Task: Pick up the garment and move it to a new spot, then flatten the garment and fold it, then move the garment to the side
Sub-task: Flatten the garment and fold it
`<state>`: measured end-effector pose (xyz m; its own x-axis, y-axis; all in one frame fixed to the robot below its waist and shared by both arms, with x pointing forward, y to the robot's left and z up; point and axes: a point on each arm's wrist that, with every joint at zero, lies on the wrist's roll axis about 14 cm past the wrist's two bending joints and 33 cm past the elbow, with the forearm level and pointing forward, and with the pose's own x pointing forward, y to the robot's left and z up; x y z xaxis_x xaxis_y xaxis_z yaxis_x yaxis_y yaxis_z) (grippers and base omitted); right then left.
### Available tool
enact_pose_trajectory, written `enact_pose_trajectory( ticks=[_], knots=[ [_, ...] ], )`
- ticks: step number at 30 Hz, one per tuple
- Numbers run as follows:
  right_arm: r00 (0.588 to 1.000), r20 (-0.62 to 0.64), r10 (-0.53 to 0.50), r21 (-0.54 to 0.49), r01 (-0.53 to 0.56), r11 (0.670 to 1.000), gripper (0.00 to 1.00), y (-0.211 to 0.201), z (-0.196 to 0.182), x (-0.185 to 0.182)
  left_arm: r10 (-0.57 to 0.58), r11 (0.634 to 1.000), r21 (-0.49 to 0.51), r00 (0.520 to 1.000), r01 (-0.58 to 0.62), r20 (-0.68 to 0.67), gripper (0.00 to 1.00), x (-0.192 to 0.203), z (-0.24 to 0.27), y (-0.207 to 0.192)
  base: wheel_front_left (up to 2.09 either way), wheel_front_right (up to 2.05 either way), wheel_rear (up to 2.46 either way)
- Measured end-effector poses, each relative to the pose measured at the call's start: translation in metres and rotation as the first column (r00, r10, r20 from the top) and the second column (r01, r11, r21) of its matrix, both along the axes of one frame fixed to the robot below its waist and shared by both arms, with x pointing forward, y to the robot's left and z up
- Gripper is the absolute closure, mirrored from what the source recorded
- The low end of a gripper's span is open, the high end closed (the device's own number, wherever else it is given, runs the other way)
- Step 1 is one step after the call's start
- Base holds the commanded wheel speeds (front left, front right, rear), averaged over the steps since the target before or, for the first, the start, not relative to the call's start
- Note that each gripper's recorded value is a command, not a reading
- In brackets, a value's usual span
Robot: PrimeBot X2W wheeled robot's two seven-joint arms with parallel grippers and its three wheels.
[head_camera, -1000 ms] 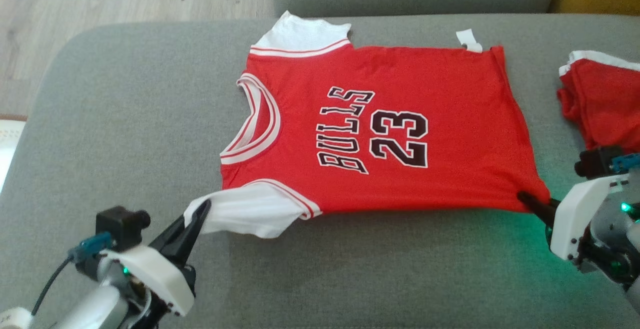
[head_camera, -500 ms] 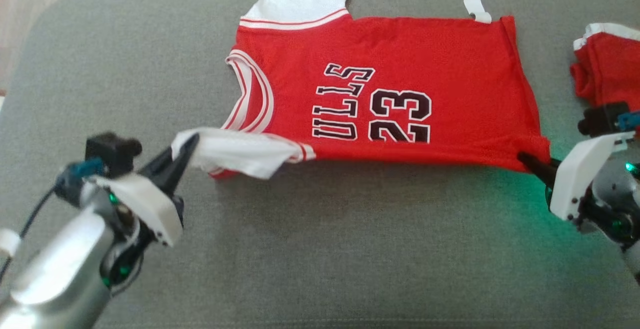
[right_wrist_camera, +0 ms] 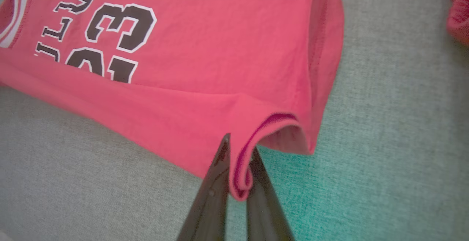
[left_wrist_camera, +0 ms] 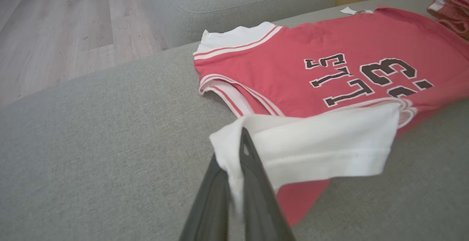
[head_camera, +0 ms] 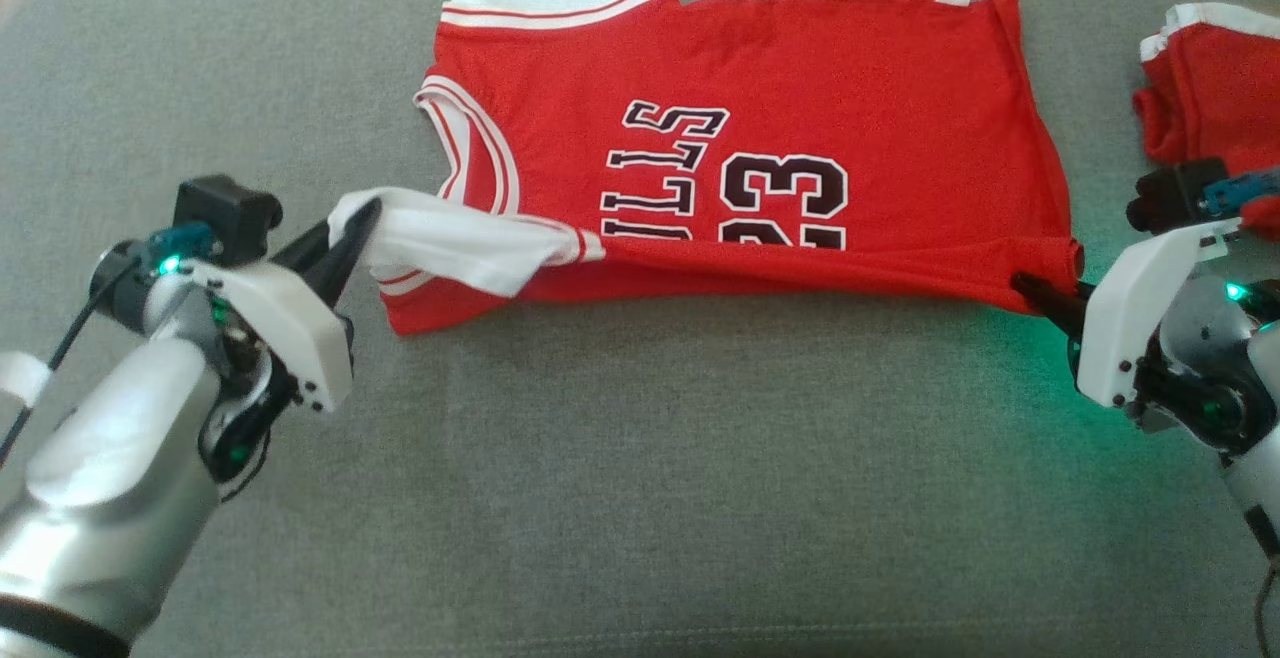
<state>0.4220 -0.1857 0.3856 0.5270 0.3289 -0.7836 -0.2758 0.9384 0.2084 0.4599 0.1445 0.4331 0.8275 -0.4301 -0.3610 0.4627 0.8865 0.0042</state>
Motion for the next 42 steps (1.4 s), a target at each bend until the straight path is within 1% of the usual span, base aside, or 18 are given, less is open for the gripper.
enact_pose_trajectory(
  ticks=[5, 12, 15, 16, 17, 18, 19, 20, 25, 28, 32, 35, 38, 40, 42],
  knots=[
    [1.000, -0.026, 0.005, -0.018, -0.005, 1.000, 1.00, -0.002, -0.006, 0.000, -0.008, 1.000, 0.018, 1.000, 0.008, 0.008, 1.00, 0.014, 0.000, -0.003, 0.00, 0.00, 0.00],
    [0.999, -0.032, 0.024, -0.030, -0.025, 0.999, 1.00, 0.003, -0.004, 0.015, -0.021, 0.997, 0.069, 1.000, 0.021, -0.006, 1.00, 0.033, -0.008, -0.003, 0.00, 0.00, 0.00],
    [0.999, -0.033, 0.026, -0.031, -0.027, 0.999, 1.00, 0.005, -0.005, 0.019, -0.021, 0.997, 0.076, 1.000, 0.022, -0.007, 1.00, 0.040, -0.010, -0.004, 0.00, 0.00, 0.00],
    [0.999, -0.029, 0.023, -0.035, -0.024, 0.999, 0.84, 0.004, -0.005, 0.021, -0.025, 0.996, 0.080, 1.000, 0.026, -0.007, 1.00, 0.042, -0.011, -0.005, 0.00, 0.00, 0.00],
    [0.999, -0.026, 0.020, -0.040, -0.021, 0.999, 0.00, 0.004, -0.005, 0.023, -0.031, 0.996, 0.085, 1.000, 0.031, -0.006, 0.98, 0.043, -0.011, -0.006, 0.00, 0.00, 0.00],
    [1.000, -0.023, 0.012, -0.043, -0.013, 0.999, 0.00, 0.002, -0.005, 0.027, -0.034, 0.996, 0.088, 0.999, 0.034, -0.004, 0.78, 0.046, -0.011, -0.007, 0.00, 0.00, 0.00],
    [1.000, -0.017, 0.001, -0.043, -0.002, 0.999, 0.00, 0.000, -0.005, 0.031, -0.035, 0.995, 0.090, 0.999, 0.035, 0.000, 0.28, 0.049, -0.011, -0.008, 0.00, 0.00, 0.00],
    [1.000, -0.010, -0.007, -0.043, 0.007, 0.999, 0.00, -0.001, -0.004, 0.035, -0.036, 0.995, 0.091, 0.999, 0.036, 0.006, 0.00, 0.052, -0.010, -0.009, 0.00, 0.00, 0.00],
    [0.997, 0.053, -0.061, 0.003, 0.061, 0.998, 0.00, 0.002, 0.004, 0.061, -0.038, 0.994, 0.103, 0.999, 0.034, 0.039, 0.00, 0.074, -0.005, -0.011, 0.00, 0.00, 0.00],
    [0.989, 0.117, -0.086, 0.014, 0.085, 0.996, 0.00, 0.001, 0.011, 0.080, -0.032, 0.995, 0.094, 0.997, 0.025, 0.072, 0.00, 0.089, 0.000, -0.013, 0.00, 0.00, 0.00],
    [0.957, 0.246, -0.152, 0.060, 0.142, 0.988, 0.00, -0.002, 0.026, 0.106, -0.003, 0.999, 0.054, 0.993, -0.003, 0.114, 0.00, 0.106, 0.009, -0.017, 0.00, 0.00, 0.00],
    [0.919, 0.351, -0.179, 0.080, 0.161, 0.984, 0.00, -0.004, 0.041, 0.120, 0.042, 0.999, 0.008, 0.988, -0.044, 0.146, 0.00, 0.115, 0.019, -0.016, 0.00, 0.00, 0.00],
    [0.870, 0.465, -0.165, 0.083, 0.142, 0.986, 0.00, 0.000, 0.060, 0.126, 0.085, 0.996, -0.033, 0.979, -0.080, 0.187, 0.00, 0.119, 0.039, -0.014, 0.00, 0.00, 0.00],
    [0.822, 0.544, -0.169, 0.106, 0.132, 0.986, 0.00, 0.002, 0.079, 0.129, 0.126, 0.989, -0.109, 0.960, -0.101, 0.250, 0.00, 0.123, 0.068, -0.015, 0.00, 0.00, 0.00],
    [0.754, 0.631, -0.180, 0.133, 0.124, 0.983, 0.00, 0.002, 0.103, 0.131, 0.168, 0.976, -0.185, 0.938, -0.115, 0.303, 0.00, 0.121, 0.094, -0.014, 0.00, 0.00, 0.00]
  ],
)
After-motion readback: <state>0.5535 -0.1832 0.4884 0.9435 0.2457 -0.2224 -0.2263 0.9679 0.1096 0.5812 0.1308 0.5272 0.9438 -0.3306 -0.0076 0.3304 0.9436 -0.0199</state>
